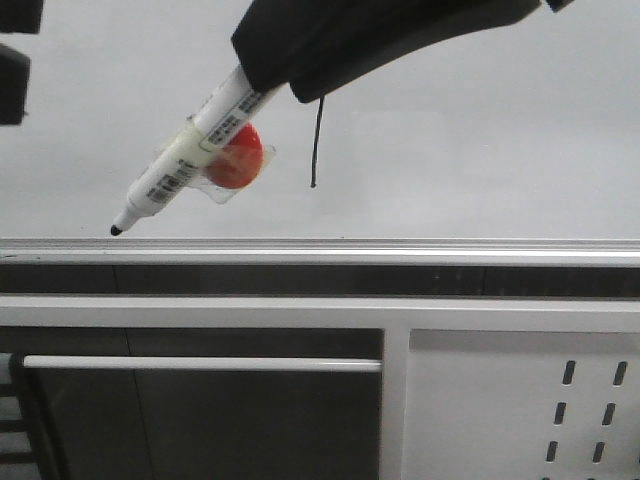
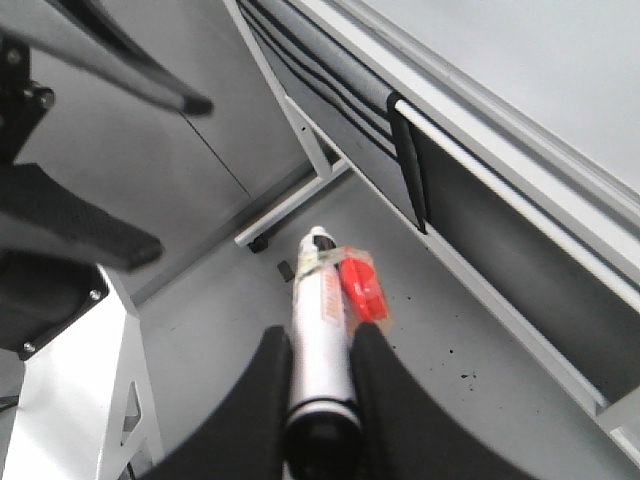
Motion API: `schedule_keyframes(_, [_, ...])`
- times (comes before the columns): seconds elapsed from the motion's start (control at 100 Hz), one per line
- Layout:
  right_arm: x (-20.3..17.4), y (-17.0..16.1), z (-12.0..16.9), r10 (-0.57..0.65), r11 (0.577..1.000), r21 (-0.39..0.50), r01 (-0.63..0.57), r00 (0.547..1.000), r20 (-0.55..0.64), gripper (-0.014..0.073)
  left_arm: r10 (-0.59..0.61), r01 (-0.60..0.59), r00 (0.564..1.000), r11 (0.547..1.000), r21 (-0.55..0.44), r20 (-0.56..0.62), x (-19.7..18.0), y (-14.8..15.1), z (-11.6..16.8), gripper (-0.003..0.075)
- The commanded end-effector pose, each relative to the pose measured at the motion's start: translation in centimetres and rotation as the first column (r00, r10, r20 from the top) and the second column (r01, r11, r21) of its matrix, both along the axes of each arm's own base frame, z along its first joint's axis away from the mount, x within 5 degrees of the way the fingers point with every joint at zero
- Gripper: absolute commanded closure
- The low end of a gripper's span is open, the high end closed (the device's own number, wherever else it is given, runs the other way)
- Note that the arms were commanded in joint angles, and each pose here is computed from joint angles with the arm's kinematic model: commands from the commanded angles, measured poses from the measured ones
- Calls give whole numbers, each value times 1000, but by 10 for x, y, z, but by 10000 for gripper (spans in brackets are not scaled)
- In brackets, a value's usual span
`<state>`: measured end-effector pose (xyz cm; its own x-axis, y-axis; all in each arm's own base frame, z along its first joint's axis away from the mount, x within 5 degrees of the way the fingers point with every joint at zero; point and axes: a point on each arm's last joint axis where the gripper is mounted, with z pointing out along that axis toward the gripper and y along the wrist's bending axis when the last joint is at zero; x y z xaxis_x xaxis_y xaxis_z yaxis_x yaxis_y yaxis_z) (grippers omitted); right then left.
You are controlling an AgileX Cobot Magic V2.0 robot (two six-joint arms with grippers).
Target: Write number 1 on whiteboard
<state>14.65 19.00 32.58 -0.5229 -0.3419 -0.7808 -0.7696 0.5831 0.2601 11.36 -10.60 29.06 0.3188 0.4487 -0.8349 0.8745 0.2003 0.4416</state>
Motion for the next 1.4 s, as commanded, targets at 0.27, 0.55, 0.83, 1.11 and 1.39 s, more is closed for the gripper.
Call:
schedule_keyframes(0.27, [4, 1, 25, -18, 998, 67, 12, 996, 83, 645, 40, -45, 996, 997, 57, 75, 11, -24, 1, 372])
schedule_keyframes(0.55, [3, 0, 23, -3, 999, 43, -1, 997, 74, 645, 70, -76, 993, 995, 68, 93, 20, -45, 3, 372])
schedule_keyframes(0.83, [3, 0, 22, 1, 999, 32, -3, 997, 82, 645, 91, -95, 994, 993, 65, 65, 23, -49, 0, 373])
schedule_keyframes(1.11, [7, -7, 27, -37, 998, 52, 32, 994, 106, 645, 92, -96, 994, 993, 62, 62, 23, -49, 0, 373])
schedule_keyframes(1.39, [7, -12, 33, -61, 995, 84, 51, 989, 133, 645, 98, -102, 994, 992, 78, 50, 27, -51, -4, 373])
